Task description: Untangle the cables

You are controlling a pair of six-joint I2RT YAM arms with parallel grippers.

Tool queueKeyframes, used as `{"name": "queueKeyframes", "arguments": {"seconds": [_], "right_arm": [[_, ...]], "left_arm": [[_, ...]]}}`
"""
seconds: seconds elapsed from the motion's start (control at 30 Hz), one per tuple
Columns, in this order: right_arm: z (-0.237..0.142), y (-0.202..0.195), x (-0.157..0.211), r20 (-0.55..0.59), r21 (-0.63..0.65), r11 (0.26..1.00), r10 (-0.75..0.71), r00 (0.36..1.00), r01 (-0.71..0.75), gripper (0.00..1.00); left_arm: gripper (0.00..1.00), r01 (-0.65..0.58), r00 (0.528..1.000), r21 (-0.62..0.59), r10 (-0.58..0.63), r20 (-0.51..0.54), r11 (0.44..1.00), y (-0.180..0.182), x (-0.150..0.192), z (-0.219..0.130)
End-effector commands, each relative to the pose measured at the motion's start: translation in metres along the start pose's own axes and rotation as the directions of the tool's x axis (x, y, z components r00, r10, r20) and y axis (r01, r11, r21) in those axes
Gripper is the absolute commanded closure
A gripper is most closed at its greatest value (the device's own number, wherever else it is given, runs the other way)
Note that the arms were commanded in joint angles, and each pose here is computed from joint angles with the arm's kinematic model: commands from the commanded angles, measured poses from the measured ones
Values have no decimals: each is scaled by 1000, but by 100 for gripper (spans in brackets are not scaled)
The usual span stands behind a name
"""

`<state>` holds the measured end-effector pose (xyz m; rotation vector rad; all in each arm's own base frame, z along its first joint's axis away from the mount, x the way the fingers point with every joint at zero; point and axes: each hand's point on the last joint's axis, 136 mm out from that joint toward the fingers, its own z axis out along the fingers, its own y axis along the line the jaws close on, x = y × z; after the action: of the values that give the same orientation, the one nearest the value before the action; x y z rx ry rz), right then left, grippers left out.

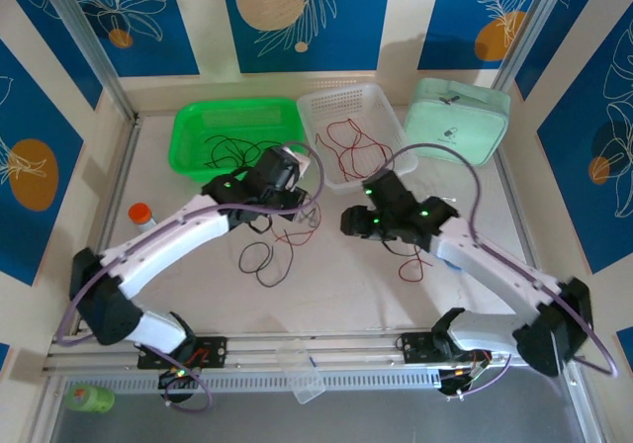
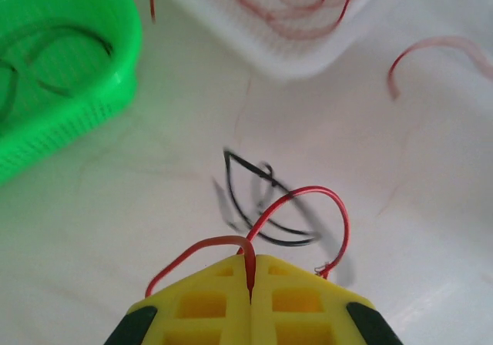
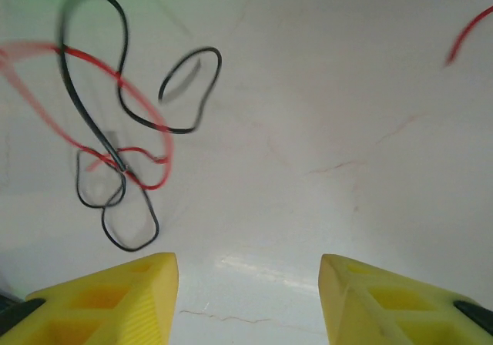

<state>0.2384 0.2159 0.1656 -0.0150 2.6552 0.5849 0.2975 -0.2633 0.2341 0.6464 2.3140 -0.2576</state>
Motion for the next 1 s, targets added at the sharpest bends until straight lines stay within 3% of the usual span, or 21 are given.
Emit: {"name": "queueKeyframes", "arguments": {"seconds": [0.0,0.3,0.5,0.97], "right_arm": [[23,24,0,-4,-14,1000,24,1000,-24,48],[38,59,-15,75,-126,992,-7,997,16,48],[37,59,1,49,-178,984,-13,999,22,47],[19,-24,17,48,28,987,159,986,-160,48]], "left_arm": [[100,-28,999,-27,27,-36,999,7,8,-30],[100,-16,1000,-16,16,0,1000,6,7,-51],[100,-5,999,-10,5,47,1000,6,-4,-59],[100,-50,979,64,36,201,997,-14,-69,-76]]}}
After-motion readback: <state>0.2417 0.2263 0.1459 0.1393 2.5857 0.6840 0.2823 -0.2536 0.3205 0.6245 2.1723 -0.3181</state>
